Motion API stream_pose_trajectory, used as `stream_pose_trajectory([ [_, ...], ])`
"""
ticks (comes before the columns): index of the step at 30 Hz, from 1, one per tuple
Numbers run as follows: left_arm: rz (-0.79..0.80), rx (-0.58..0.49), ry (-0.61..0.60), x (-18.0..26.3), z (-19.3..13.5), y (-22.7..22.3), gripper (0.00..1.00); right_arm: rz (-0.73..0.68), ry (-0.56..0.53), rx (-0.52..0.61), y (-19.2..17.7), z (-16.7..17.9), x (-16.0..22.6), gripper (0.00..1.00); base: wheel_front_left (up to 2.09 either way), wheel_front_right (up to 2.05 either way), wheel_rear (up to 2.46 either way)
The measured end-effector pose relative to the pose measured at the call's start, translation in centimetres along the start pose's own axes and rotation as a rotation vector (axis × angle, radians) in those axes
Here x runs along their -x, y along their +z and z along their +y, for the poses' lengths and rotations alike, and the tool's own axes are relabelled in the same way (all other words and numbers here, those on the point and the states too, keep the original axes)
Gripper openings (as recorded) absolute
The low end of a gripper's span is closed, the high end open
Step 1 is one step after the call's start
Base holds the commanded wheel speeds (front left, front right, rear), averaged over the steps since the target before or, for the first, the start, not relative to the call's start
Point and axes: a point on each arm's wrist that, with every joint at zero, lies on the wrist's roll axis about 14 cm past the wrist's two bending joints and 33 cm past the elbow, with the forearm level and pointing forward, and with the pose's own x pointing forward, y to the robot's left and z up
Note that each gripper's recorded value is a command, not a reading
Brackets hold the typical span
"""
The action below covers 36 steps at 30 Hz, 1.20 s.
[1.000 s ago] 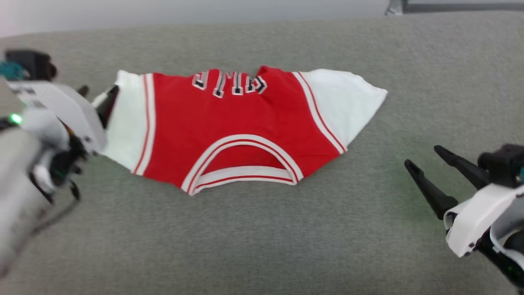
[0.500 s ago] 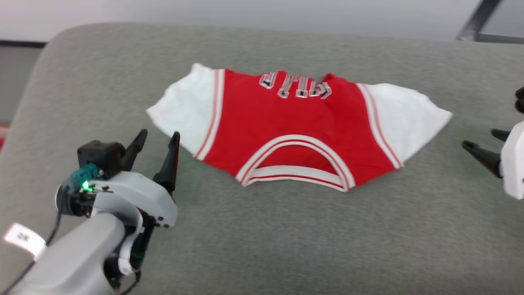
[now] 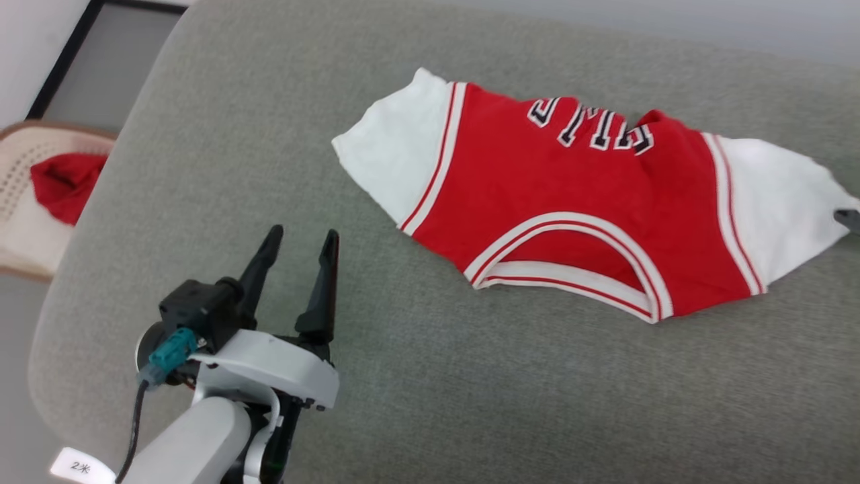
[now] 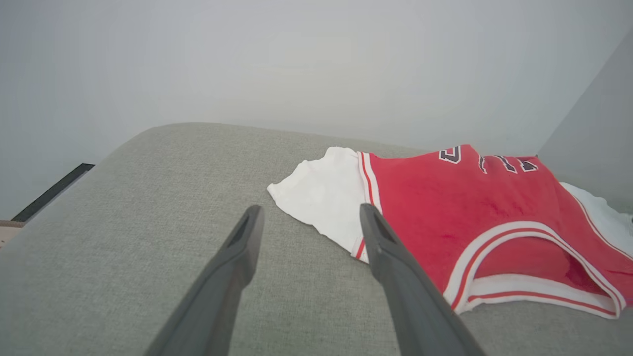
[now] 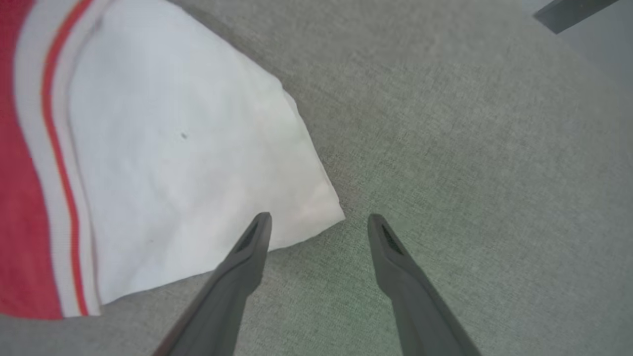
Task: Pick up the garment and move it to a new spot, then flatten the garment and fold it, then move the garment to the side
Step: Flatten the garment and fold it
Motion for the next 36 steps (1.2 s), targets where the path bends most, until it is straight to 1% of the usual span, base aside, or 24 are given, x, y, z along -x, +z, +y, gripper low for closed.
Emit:
stream_pose_trajectory([
  [4, 0.01, 0.008, 0.034, 0.2, 1.1, -0.7, 1.0, 0.093, 0.011, 0.032, -1.7, 0.6, -2.3, 1.0, 0.0, 0.0, 0.0],
  [8, 0.012, 0.021, 0.052, 0.1, 1.6, -1.0, 1.0, 0.107, 0.027, 0.056, -1.6, 1.1, -3.3, 1.0, 0.0, 0.0, 0.0],
  [10, 0.011, 0.025, 0.054, 0.0, 1.7, -1.1, 1.0, 0.096, 0.039, 0.047, -1.6, 1.2, -3.7, 1.0, 0.0, 0.0, 0.0],
  [11, 0.009, 0.023, 0.054, -0.1, 1.8, -1.1, 1.0, 0.093, 0.043, 0.047, -1.6, 1.3, -3.8, 0.47, 0.0, 0.0, 0.0],
  [12, 0.008, 0.028, 0.052, -0.2, 1.7, -1.1, 1.0, 0.096, 0.045, 0.056, -1.8, 1.4, -4.0, 0.2, 0.0, 0.0, 0.0],
  [13, 0.007, 0.031, 0.05, -0.2, 1.6, -1.1, 1.0, 0.093, 0.045, 0.059, -1.7, 1.4, -4.0, 0.0, 0.0, 0.0, 0.0],
  [19, 0.006, 0.038, 0.045, -0.5, 1.5, -1.4, 1.0, 0.043, 0.076, 0.038, -1.4, 2.2, -4.0, 0.0, 0.0, 0.0, 0.0],
  [25, -0.006, 0.053, 0.037, -0.5, 1.1, -1.2, 1.0, -0.033, 0.078, 0.016, -1.5, 1.9, -2.8, 0.0, 0.0, 0.0, 0.0],
  [30, -0.014, 0.053, 0.025, -0.8, 0.9, -1.0, 1.0, -0.043, 0.04, -0.01, -3.3, -0.1, -1.4, 0.0, 0.0, 0.0, 0.0],
  [36, -0.016, 0.052, 0.003, -1.2, 0.2, -0.8, 1.0, -0.032, -0.019, -0.082, -6.2, -3.3, 0.6, 0.0, 0.0, 0.0, 0.0],
])
